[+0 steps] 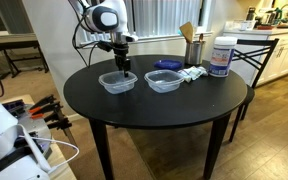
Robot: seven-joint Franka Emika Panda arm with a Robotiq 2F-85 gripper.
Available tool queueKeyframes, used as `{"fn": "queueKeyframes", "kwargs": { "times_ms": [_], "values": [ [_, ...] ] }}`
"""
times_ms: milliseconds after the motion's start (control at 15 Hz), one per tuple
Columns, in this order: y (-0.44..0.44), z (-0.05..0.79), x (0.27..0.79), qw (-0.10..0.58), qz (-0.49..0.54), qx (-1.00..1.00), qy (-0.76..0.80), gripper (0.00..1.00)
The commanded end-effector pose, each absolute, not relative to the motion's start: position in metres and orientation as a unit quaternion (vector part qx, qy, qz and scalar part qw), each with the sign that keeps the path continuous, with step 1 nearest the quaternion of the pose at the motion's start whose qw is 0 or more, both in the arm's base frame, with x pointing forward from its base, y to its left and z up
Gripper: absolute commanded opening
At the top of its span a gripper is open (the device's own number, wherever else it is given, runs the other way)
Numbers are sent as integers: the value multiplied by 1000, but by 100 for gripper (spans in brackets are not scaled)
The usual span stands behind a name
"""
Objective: Put the bowl closest to you in the bowl furthest to you
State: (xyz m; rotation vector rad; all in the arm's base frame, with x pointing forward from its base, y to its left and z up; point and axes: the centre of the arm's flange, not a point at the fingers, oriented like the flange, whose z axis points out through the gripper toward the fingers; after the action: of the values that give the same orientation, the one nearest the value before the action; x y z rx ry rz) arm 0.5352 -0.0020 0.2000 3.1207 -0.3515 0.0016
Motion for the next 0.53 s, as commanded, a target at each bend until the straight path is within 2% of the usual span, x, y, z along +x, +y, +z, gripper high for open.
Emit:
{"fn": "queueKeyframes", "kwargs": {
  "times_ms": [0,400,467],
  "values": [
    [-6,193,544,-2,2,994,-112,41],
    [-16,198,538,1,-2,992,-126,3],
    [-15,202,534,2,-8,992,-127,2]
  ]
}}
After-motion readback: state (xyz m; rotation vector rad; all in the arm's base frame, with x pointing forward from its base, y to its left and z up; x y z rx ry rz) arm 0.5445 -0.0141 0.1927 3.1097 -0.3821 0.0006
